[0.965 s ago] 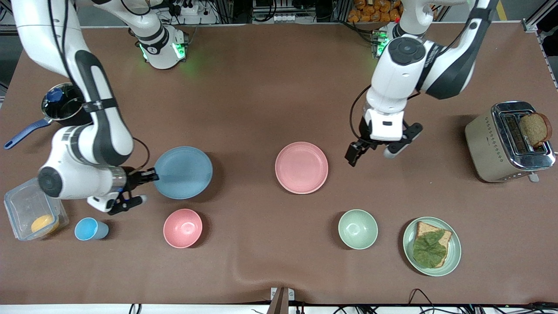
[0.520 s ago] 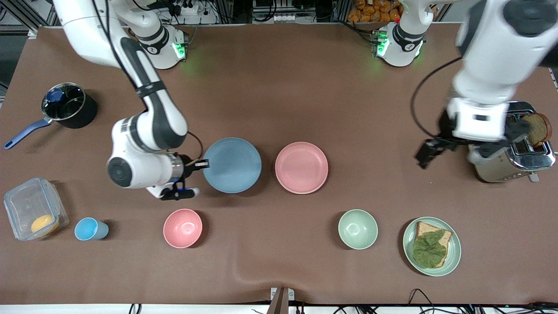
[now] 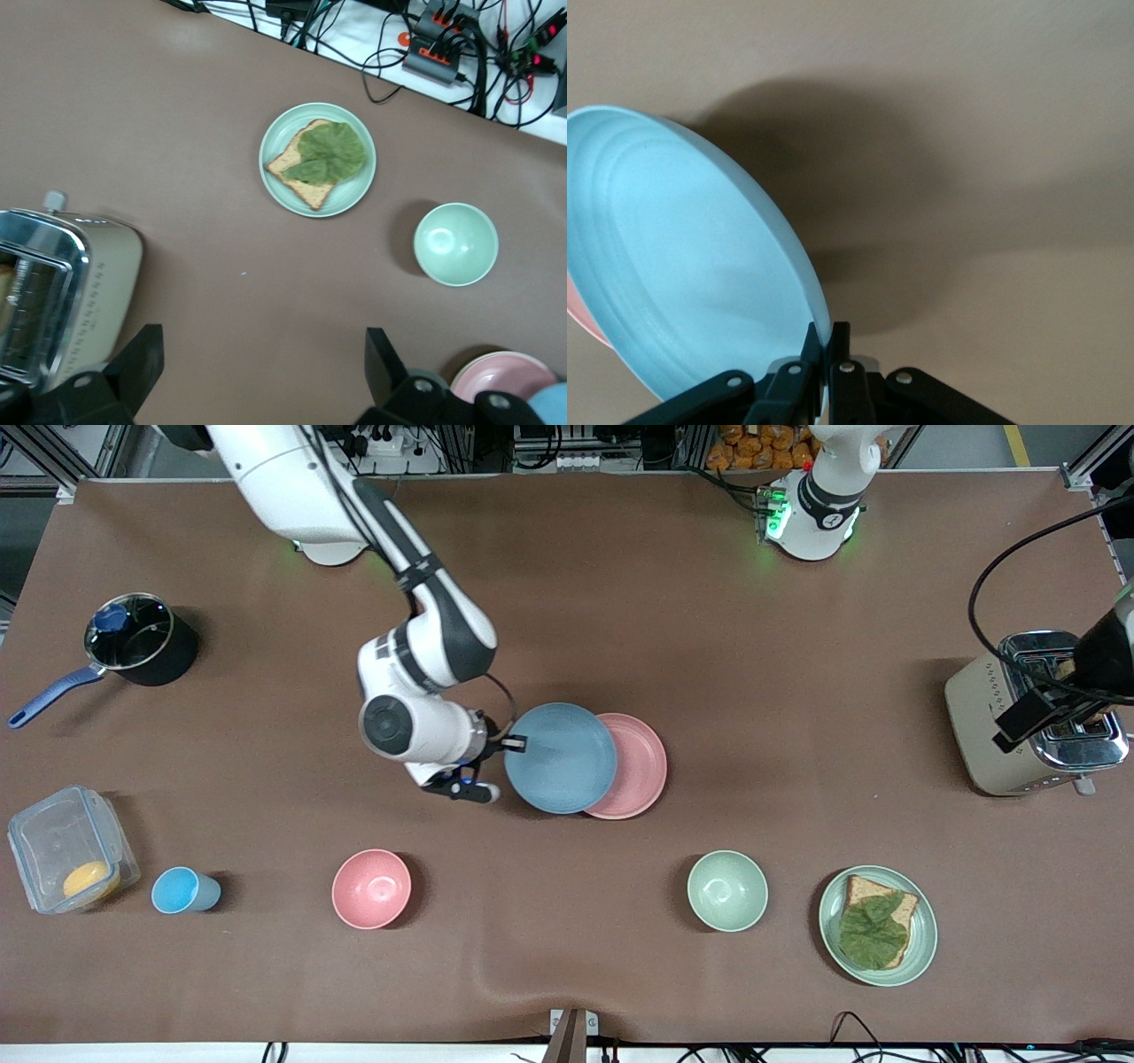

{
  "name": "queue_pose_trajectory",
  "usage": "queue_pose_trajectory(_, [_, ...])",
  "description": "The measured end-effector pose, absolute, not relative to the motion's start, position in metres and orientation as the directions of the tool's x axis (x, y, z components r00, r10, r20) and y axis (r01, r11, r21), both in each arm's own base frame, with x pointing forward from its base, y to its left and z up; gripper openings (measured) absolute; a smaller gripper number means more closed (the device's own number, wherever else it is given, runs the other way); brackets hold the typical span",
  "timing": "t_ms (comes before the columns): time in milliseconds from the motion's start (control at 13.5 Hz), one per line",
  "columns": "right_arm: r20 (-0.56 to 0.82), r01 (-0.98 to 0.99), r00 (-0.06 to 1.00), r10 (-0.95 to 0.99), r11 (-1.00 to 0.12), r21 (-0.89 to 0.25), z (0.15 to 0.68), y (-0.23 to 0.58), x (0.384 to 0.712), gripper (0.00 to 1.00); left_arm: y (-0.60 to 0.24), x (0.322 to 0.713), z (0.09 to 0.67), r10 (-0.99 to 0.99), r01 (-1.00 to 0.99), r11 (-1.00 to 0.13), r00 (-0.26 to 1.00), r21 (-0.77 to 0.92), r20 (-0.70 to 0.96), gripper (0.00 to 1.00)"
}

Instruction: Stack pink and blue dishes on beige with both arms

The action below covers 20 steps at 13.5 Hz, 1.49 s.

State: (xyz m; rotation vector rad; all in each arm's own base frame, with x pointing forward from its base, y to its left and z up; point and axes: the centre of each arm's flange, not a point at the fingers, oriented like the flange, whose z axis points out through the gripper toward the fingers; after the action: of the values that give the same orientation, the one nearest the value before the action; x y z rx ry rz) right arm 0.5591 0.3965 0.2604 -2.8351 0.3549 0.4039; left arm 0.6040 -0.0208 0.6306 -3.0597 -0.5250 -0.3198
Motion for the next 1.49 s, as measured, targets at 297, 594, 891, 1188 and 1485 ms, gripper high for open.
queue_pose_trajectory(297, [-0.311,-0.346,0.910,-0.275,-0.917,-0.200,0.248,0.415,0.552,0.05,-0.015,0.587,0.648,0.288,0.291,-0.957,0.942,0.010,0.173,1.00])
queue_pose_trajectory(594, [-0.288,-0.394,0.900,-0.327,-0.893,-0.220,0.254,0.451,0.546,0.05,0.001,0.578,0.658,0.272,0.273,-0.962,0.948,0.021,0.162,1.00])
queue_pose_trajectory(891, [-0.282,-0.409,0.896,-0.343,-0.886,-0.219,0.242,0.462,0.542,0.06,-0.003,0.578,0.657,0.269,0.266,-0.963,0.950,0.036,0.157,1.00])
queue_pose_trajectory(1188, [-0.266,-0.419,0.896,-0.356,-0.876,-0.239,0.256,0.463,0.552,0.47,-0.008,0.577,0.656,0.261,0.257,-0.965,0.955,0.045,0.142,1.00])
queue_pose_trajectory(1485, [-0.268,-0.319,0.928,-0.260,-0.925,-0.206,0.296,0.400,0.590,0.93,0.008,0.575,0.652,0.241,0.240,-0.971,0.963,0.025,0.119,1.00])
